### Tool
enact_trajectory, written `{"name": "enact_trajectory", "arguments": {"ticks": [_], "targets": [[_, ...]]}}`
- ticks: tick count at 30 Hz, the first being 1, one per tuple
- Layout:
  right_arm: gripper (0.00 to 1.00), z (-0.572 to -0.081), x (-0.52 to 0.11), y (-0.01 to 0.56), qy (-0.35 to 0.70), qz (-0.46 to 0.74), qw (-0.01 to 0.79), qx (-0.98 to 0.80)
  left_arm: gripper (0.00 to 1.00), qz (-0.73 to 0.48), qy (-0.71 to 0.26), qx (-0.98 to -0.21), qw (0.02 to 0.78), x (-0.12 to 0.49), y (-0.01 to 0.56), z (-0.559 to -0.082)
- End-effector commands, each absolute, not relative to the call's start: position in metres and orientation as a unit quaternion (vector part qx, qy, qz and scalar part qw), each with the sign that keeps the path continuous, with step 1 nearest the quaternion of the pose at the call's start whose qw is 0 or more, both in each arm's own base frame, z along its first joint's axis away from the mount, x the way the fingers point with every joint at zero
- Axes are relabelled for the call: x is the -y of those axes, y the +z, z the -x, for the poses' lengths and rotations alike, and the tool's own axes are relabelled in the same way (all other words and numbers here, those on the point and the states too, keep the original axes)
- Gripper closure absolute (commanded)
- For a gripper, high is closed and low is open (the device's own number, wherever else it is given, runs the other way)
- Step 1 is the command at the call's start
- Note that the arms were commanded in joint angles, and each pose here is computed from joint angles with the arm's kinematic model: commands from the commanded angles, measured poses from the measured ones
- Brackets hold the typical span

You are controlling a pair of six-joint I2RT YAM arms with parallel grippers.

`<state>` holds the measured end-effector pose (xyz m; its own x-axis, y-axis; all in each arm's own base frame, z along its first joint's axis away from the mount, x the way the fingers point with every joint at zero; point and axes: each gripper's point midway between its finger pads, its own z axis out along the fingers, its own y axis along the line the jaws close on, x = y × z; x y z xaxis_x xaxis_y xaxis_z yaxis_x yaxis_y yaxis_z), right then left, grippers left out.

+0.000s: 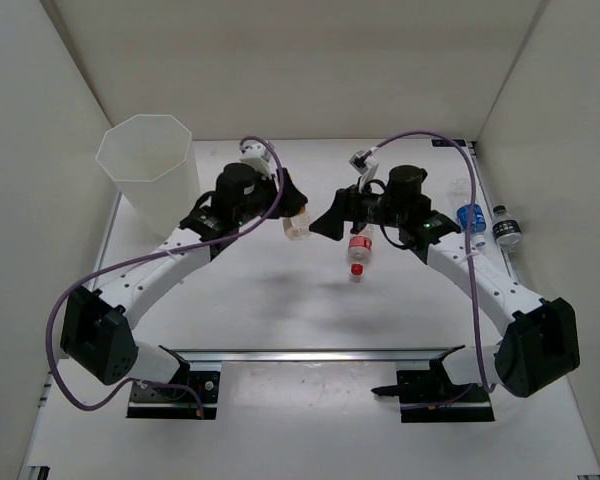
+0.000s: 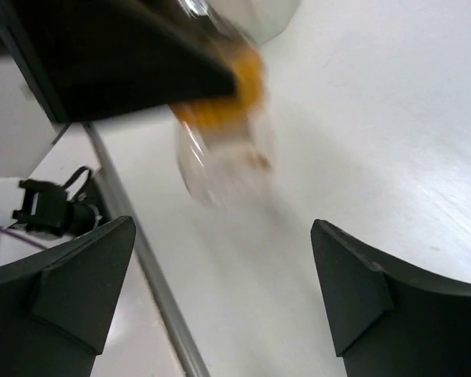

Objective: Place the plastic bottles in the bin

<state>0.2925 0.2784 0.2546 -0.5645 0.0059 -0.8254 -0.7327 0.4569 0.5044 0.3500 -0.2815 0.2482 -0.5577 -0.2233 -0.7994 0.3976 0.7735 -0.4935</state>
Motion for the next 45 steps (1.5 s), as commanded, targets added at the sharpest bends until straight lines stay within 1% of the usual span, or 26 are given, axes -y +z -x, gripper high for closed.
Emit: {"name": "enact_trajectory", "arguments": {"ticks": [1,4,5,6,8,9,11,13,14,15,16,18,20,21,22,23,24,28,31,35,37,39,41,42,44,45], "targets": [[0.08,-0.310,-0.238,0.285,0.415,0.217,0.465,-0.751,0.96,-0.020,-0.277,-0.765,0.581,0.218,0.340,-0.378],[0.05,-0.328,-0.189,0.277,0.356,0.159,0.486,-0.782,0.93,0.042,-0.210,-0.728,0.651,0.155,0.393,-0.401],[0.05,-0.331,-0.172,0.271,0.335,0.138,0.483,-0.797,0.93,0.052,-0.186,-0.722,0.665,0.136,0.400,-0.407],[0.05,-0.339,-0.153,0.272,0.295,0.117,0.499,-0.806,0.93,0.069,-0.163,-0.706,0.685,0.119,0.420,-0.413],[0.05,-0.350,-0.098,0.249,0.201,0.053,0.485,-0.849,0.90,0.118,-0.097,-0.679,0.718,0.073,0.451,-0.424],[0.05,-0.350,-0.080,0.244,0.178,0.031,0.477,-0.860,0.90,0.118,-0.068,-0.684,0.716,0.065,0.444,-0.435],[0.05,-0.351,-0.048,0.237,0.126,0.002,0.476,-0.870,0.88,0.148,-0.005,-0.666,0.731,0.039,0.457,-0.450],[0.05,-0.352,-0.023,0.240,0.102,-0.020,0.480,-0.871,0.86,0.163,0.057,-0.680,0.713,0.017,0.441,-0.478],[0.05,-0.351,-0.018,0.240,0.096,-0.021,0.481,-0.871,0.87,0.192,0.086,-0.672,0.710,-0.001,0.447,-0.480],[0.05,-0.351,-0.007,0.237,0.084,-0.036,0.477,-0.874,0.86,0.197,0.101,-0.682,0.697,-0.006,0.434,-0.492],[0.05,-0.350,-0.002,0.235,0.077,-0.043,0.475,-0.875,0.85,0.214,0.119,-0.688,0.683,-0.016,0.425,-0.501],[0.05,-0.347,0.004,0.227,0.066,-0.050,0.460,-0.884,0.77,0.250,0.133,-0.688,0.669,-0.039,0.418,-0.502],[0.05,-0.347,0.001,0.216,0.054,-0.048,0.444,-0.893,0.50,0.285,0.133,-0.689,0.653,-0.054,0.395,-0.497],[0.04,-0.346,-0.001,0.213,0.043,-0.047,0.440,-0.896,0.45,0.291,0.139,-0.695,0.643,-0.057,0.382,-0.494],[0.04,-0.346,-0.003,0.209,0.041,-0.046,0.434,-0.899,0.28,0.297,0.138,-0.691,0.644,-0.061,0.382,-0.490],[0.04,-0.347,-0.002,0.206,0.033,-0.046,0.429,-0.902,0.06,0.292,0.138,-0.697,0.640,-0.059,0.376,-0.489],[0.03,-0.347,-0.003,0.206,0.036,-0.047,0.426,-0.903,0.01,0.295,0.143,-0.698,0.637,-0.061,0.374,-0.488],[0.03,-0.348,-0.003,0.205,0.036,-0.043,0.417,-0.907,0.02,0.260,0.131,-0.712,0.639,-0.046,0.389,-0.486],[0.03,-0.345,0.013,0.205,-0.012,-0.051,0.416,-0.908,0.02,0.230,0.104,-0.711,0.657,-0.022,0.414,-0.480],[0.02,-0.344,0.059,0.199,-0.059,-0.048,0.415,-0.907,0.01,0.153,-0.012,-0.748,0.646,0.033,0.427,-0.474],[0.02,-0.346,0.074,0.189,-0.060,-0.026,0.418,-0.906,0.01,0.093,-0.063,-0.780,0.616,0.071,0.403,-0.465],[0.02,-0.348,0.100,0.178,-0.068,-0.027,0.418,-0.906,0.01,0.059,-0.075,-0.799,0.593,0.103,0.381,-0.446],[0.02,-0.362,0.109,0.174,-0.070,0.013,0.434,-0.898,0.01,-0.009,-0.092,-0.830,0.550,0.149,0.337,-0.424],[0.02,-0.370,0.115,0.170,-0.076,0.021,0.440,-0.895,0.01,-0.018,-0.100,-0.834,0.543,0.158,0.331,-0.415],[0.02,-0.385,0.112,0.161,-0.077,0.081,0.442,-0.890,0.01,-0.061,-0.132,-0.858,0.493,0.187,0.289,-0.390],[0.02,-0.394,0.110,0.162,-0.084,0.097,0.450,-0.884,0.01,-0.047,-0.148,-0.863,0.481,0.190,0.282,-0.385]]}}
